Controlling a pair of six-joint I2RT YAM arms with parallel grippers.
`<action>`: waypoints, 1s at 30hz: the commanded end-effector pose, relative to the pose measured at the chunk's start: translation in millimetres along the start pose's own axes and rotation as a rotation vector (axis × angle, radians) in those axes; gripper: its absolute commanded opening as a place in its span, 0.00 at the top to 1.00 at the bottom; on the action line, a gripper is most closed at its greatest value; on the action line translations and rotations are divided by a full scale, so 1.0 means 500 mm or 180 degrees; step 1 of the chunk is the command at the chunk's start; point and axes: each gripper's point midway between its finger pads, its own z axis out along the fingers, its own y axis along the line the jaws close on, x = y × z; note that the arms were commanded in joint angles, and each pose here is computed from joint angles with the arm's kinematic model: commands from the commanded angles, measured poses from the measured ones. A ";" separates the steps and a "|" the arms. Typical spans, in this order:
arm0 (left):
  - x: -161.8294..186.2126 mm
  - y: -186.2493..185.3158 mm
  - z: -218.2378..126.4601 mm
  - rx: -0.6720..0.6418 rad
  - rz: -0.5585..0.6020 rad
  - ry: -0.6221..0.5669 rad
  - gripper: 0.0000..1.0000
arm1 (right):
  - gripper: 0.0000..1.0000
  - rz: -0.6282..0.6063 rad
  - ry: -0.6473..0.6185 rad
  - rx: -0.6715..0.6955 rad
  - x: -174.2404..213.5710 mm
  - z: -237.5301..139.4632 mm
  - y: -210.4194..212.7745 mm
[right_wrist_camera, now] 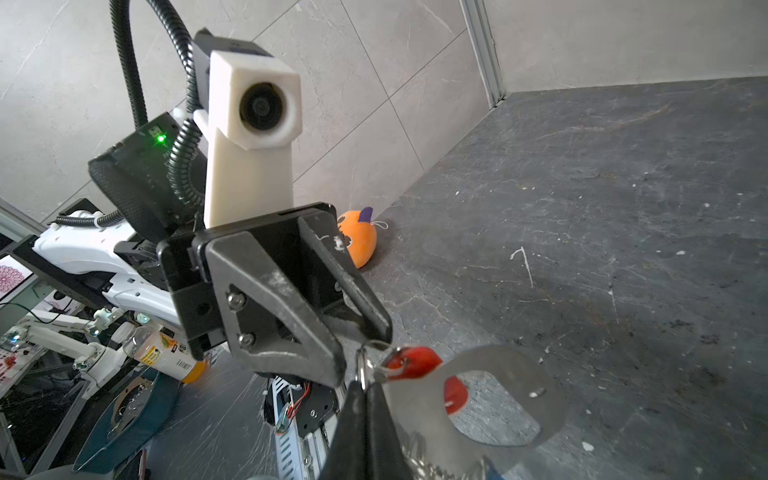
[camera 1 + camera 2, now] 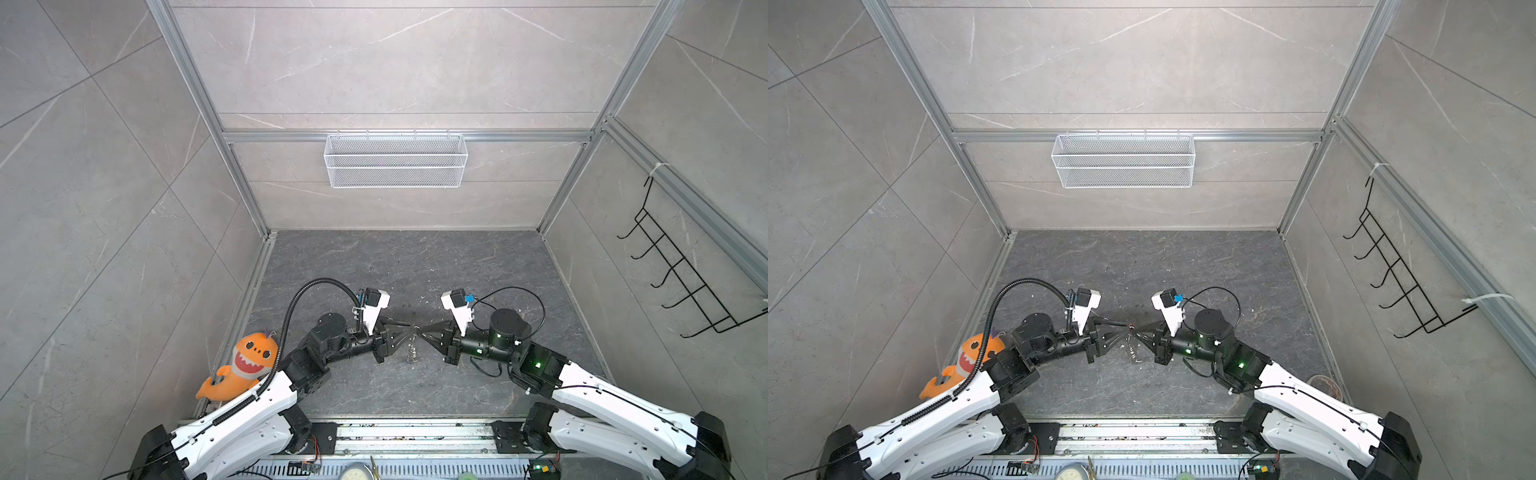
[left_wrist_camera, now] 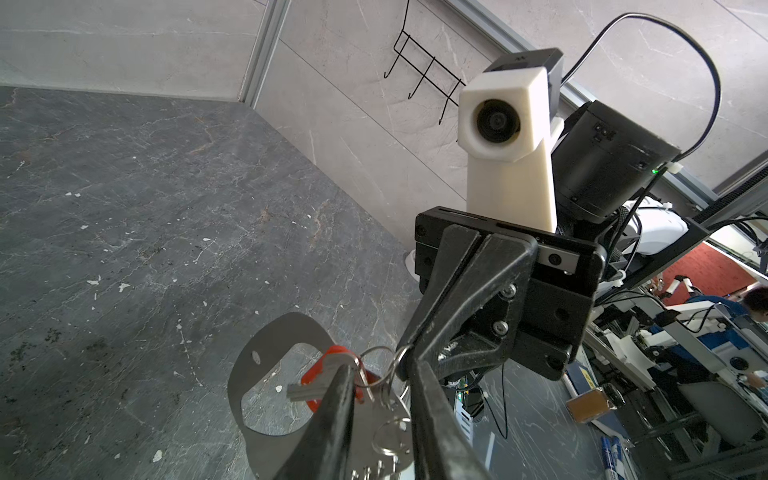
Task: Remove the keys from the keyring
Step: 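Grasp the plate with the left gripper beside the right gripper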
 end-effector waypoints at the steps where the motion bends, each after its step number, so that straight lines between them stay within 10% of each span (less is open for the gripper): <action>1: -0.049 -0.026 -0.014 0.0056 0.0068 -0.0256 0.69 | 1.00 -0.0033 -0.0217 0.0015 -0.026 -0.007 0.007; 9: -0.057 -0.050 -0.040 0.0170 0.0080 -0.0369 0.86 | 1.00 -0.0039 -0.0252 0.0050 -0.029 -0.006 0.006; 30: -0.037 -0.039 -0.007 0.0255 -0.0116 -0.0197 0.75 | 1.00 -0.0009 -0.0340 0.0027 -0.039 -0.003 0.010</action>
